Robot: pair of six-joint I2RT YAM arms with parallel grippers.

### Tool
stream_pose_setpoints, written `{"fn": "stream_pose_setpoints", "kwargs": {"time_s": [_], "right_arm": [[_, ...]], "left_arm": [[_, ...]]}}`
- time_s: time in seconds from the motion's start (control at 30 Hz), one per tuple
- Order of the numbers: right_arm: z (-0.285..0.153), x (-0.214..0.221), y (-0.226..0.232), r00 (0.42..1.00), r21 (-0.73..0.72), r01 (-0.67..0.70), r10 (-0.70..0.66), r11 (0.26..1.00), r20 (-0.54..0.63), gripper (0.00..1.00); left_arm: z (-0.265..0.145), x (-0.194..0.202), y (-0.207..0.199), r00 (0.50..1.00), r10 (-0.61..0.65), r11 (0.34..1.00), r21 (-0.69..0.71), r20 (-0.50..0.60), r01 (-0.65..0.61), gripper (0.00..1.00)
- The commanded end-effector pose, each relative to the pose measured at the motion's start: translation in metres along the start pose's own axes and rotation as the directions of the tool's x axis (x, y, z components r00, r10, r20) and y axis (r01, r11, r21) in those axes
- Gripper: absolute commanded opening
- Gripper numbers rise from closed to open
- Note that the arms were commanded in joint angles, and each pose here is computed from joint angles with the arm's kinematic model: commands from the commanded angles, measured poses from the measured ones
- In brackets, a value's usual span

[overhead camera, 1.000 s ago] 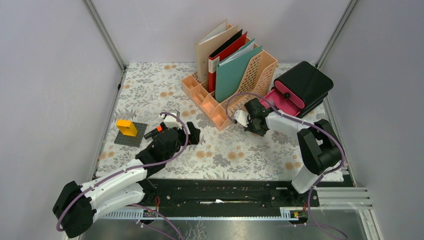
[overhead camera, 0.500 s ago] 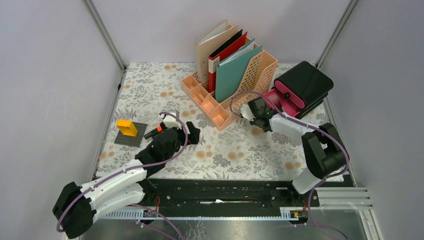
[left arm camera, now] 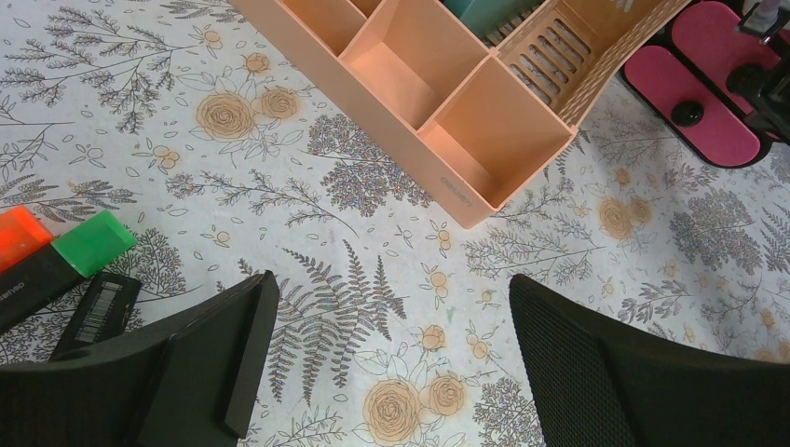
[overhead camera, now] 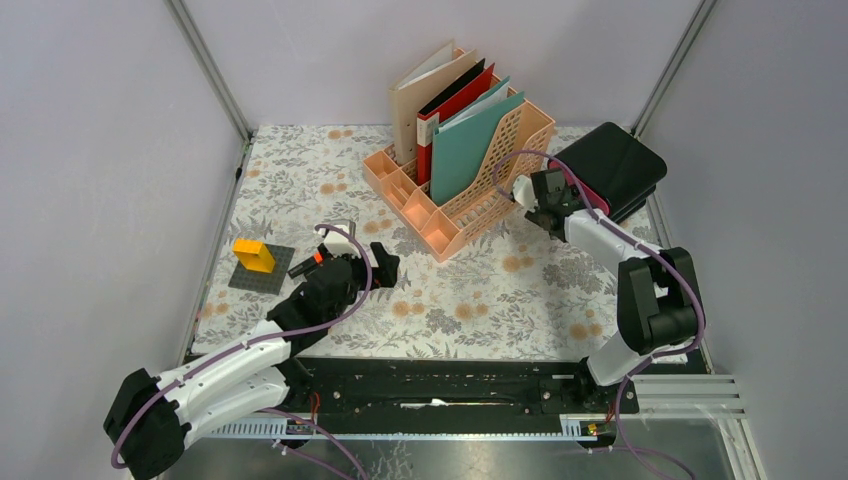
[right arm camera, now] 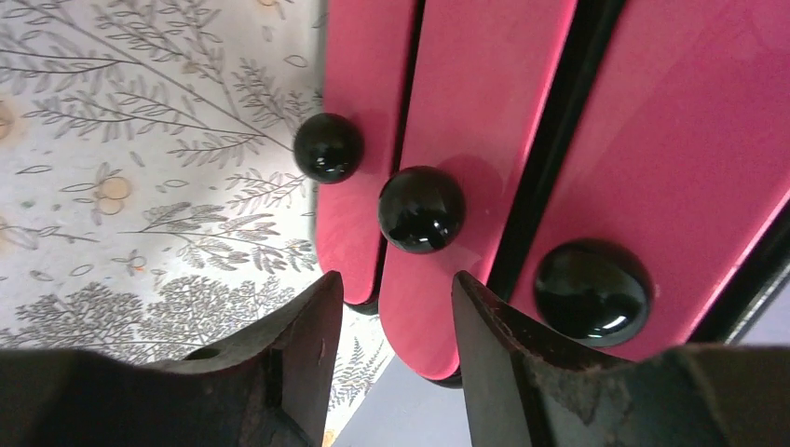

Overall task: Organize the desk
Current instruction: Close the drawer in the storage box.

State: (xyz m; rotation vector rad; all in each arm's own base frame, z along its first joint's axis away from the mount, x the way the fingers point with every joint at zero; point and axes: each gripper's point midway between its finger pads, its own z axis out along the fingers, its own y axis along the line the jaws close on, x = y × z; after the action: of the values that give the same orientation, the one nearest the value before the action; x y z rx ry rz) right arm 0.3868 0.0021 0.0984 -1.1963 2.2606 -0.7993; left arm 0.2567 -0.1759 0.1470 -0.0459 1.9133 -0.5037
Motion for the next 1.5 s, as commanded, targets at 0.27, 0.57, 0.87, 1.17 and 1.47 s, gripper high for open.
{"fn": "stream_pose_setpoints", "kwargs": {"time_s": [0.27, 0.57, 0.87, 1.17, 1.47], "right_arm": [[-0.002, -0.007, -0.038, 0.997, 0.053, -0.063, 0.060, 0.997, 0.054, 0.61], [-0.003, -0.006, -0.032, 0.992, -0.019, -0.103, 0.105, 0.994, 0.076, 0.63], [-0.027, -0.027, 0.001, 0.964, -0.231, -0.106, 0.157, 0.967, 0.215, 0.54], [0.015, 0.002, -0.011, 0.996, -0.108, -0.083, 0.087, 0.991, 0.027, 0.20], [0.030, 0.008, -0.034, 0.996, 0.009, -0.080, 0.081, 0.997, -0.032, 0.32]], "left_arm": [[-0.001, -0.010, -0.006, 0.999, -0.019, 0.999, 0.030, 0.037, 0.018, 0.99], [0.000, -0.011, -0.006, 0.999, -0.018, 0.999, 0.032, 0.039, 0.017, 0.99], [0.001, -0.011, -0.007, 0.999, -0.019, 0.999, 0.035, 0.034, 0.018, 0.99], [-0.002, -0.008, -0.003, 0.999, -0.024, 0.999, 0.027, 0.035, 0.023, 0.99], [-0.004, -0.007, 0.001, 0.999, -0.023, 1.000, 0.018, 0.036, 0.023, 0.99]]}}
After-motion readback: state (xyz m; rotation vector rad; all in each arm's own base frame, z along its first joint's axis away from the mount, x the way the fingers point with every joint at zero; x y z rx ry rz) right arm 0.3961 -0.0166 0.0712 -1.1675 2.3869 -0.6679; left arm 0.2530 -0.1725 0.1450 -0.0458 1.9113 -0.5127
